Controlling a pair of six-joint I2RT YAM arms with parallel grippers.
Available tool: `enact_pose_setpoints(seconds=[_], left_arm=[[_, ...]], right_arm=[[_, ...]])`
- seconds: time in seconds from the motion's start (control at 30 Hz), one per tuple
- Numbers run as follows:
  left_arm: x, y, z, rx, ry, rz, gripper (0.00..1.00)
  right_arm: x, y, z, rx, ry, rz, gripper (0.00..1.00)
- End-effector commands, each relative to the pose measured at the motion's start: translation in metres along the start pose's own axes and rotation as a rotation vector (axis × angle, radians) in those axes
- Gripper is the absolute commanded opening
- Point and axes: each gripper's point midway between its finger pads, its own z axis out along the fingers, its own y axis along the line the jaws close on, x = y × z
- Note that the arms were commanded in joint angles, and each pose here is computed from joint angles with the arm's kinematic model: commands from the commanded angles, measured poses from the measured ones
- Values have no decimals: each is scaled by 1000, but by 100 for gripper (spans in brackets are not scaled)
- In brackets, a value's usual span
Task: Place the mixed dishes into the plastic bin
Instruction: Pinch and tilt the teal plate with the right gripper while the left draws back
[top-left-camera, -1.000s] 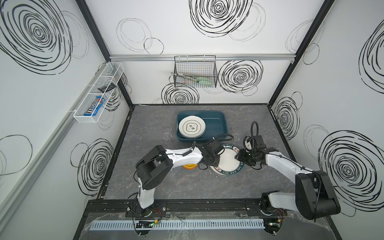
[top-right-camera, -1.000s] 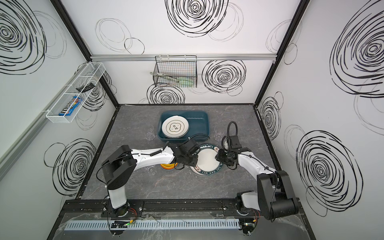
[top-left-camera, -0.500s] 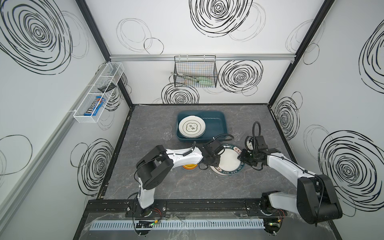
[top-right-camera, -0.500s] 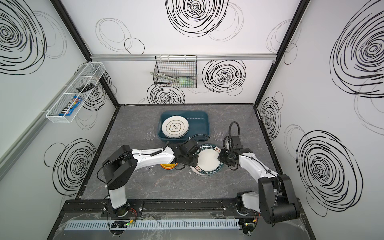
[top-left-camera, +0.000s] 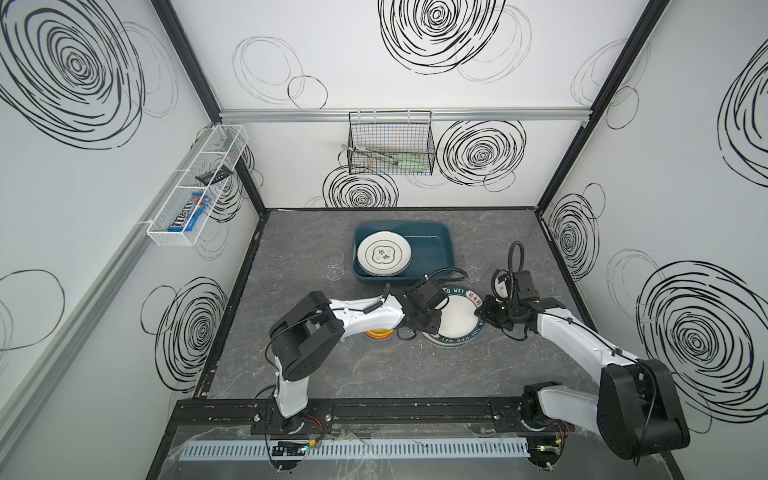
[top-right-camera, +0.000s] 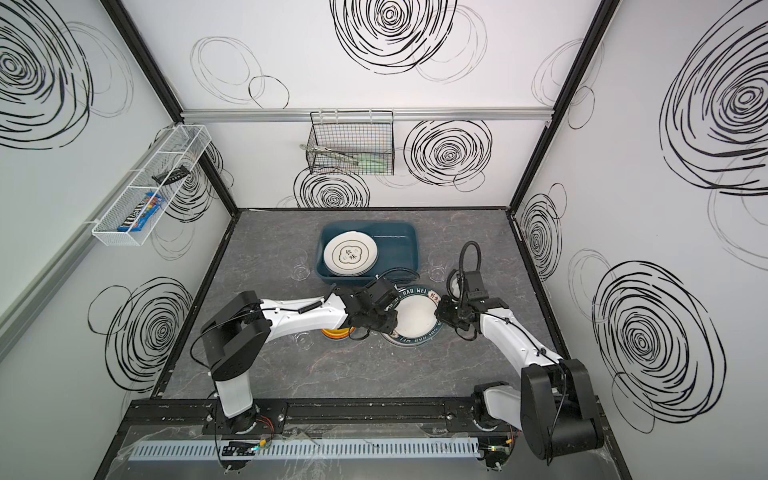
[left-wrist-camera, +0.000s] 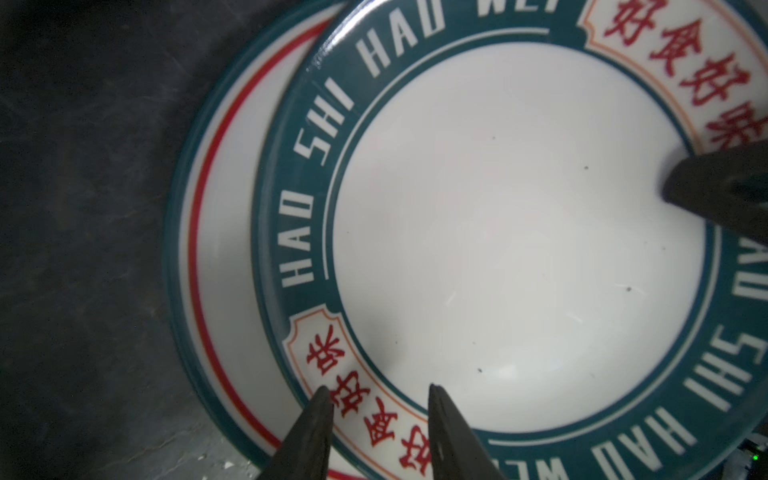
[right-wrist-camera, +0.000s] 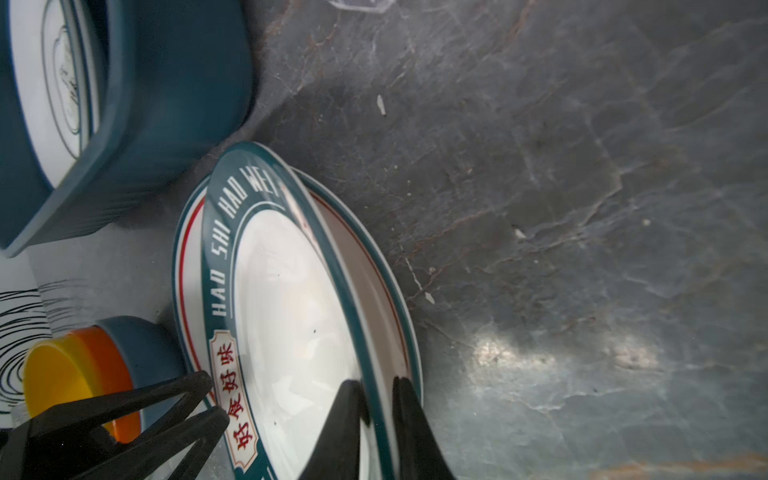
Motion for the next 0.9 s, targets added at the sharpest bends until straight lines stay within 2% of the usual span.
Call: enact_pose_setpoints(seconds=[0.0, 0.2, 0.47, 0.87], left_arm=[[-13, -11, -20, 46, -58, -6, 42], [-21, -14, -39, 61, -97, -11, 44], [-32, -11, -71, 86, -162, -37, 48], [-48, 9, -130, 157, -290, -117, 57]], right_arm=[[1, -11, -3, 65, -3, 9, 13], [-4, -1, -14, 32, -25, -5, 10], [-12, 22, -36, -37, -52, -45, 0], [-25, 66, -84, -172, -98, -129, 0]])
